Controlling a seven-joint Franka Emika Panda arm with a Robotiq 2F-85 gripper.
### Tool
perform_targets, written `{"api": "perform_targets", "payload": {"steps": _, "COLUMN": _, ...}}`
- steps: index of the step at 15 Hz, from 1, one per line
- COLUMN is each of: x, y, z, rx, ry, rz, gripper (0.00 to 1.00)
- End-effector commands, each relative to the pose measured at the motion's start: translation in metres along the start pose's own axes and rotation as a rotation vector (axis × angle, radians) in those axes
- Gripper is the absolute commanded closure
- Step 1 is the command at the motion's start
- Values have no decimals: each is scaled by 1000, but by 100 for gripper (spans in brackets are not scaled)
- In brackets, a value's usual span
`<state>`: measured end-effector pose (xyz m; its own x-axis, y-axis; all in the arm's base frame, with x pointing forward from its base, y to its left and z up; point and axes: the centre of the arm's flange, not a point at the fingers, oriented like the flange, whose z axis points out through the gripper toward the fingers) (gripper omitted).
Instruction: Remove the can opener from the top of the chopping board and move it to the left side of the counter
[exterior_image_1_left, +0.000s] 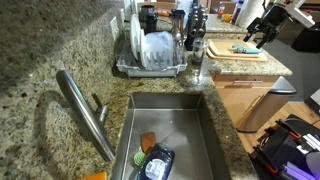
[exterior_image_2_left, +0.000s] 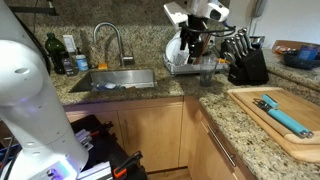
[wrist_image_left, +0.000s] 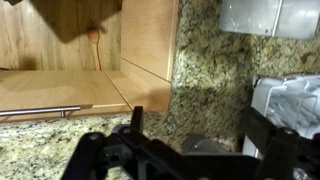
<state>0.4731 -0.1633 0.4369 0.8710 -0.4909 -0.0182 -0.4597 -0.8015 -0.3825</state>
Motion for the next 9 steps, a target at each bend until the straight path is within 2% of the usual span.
{"api": "perform_targets", "payload": {"steps": 1, "x": 18, "y": 6, "z": 4, "rx": 5, "ry": 16, "rz": 51, "gripper": 0}}
{"api": "perform_targets", "payload": {"steps": 3, "x": 46, "y": 17, "z": 17, "rx": -6, "ry": 22, "rz": 106, "gripper": 0}}
{"api": "perform_targets", "payload": {"steps": 4, "x": 48, "y": 17, "z": 24, "rx": -44, "ry": 36, "rz": 84, "gripper": 0}}
{"api": "perform_targets", "payload": {"steps": 5, "x": 73, "y": 9, "z": 24, "rx": -72, "ry": 87, "rz": 176, "gripper": 0}}
{"api": "perform_targets", "payload": {"steps": 7, "x": 135, "y": 6, "z": -2, "rx": -16, "ry": 145, "rz": 303, "gripper": 0}}
{"api": "perform_targets", "payload": {"steps": 9, "x": 163, "y": 14, "z": -24, "rx": 5, "ry": 210, "rz": 399, "gripper": 0}}
